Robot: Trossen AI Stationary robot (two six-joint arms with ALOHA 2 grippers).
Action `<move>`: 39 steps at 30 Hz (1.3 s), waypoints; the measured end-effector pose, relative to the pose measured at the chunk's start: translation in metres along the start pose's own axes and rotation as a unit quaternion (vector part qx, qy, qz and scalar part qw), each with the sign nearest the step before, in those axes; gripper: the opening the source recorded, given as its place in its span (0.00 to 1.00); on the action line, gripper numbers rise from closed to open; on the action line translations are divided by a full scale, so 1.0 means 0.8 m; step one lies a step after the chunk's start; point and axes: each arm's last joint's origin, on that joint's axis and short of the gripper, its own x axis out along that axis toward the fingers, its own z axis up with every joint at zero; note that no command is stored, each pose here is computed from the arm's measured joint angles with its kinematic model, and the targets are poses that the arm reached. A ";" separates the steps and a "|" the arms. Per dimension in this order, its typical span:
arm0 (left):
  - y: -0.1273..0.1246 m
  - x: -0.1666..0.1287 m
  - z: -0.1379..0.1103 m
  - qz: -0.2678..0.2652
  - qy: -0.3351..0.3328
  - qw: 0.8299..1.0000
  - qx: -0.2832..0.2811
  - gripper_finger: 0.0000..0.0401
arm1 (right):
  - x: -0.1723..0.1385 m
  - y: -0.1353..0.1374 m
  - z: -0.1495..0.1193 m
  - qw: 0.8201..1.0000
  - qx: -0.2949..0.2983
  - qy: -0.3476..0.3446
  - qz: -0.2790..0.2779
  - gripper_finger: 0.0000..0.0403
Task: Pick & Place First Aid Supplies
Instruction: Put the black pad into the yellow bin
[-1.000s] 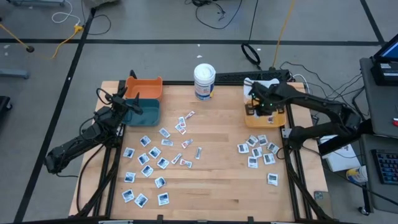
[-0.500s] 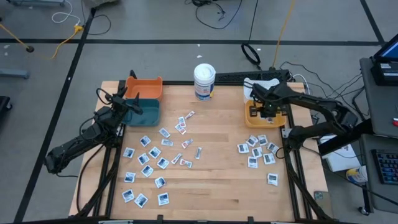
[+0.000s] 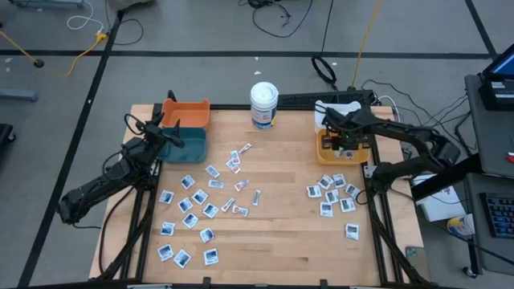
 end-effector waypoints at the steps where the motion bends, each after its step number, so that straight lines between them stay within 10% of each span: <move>1: 0.000 0.000 0.000 0.000 0.000 1.000 0.000 0.77 | -0.003 0.000 0.001 1.000 0.001 -0.001 0.003 0.42; 23: 0.000 0.000 0.000 0.000 0.000 1.000 0.000 0.77 | -0.091 0.008 -0.033 0.994 0.086 0.069 0.021 0.51; 39: 0.000 0.000 0.000 0.000 0.000 1.000 0.000 0.77 | -0.115 0.032 -0.202 0.993 -0.060 0.095 0.034 0.50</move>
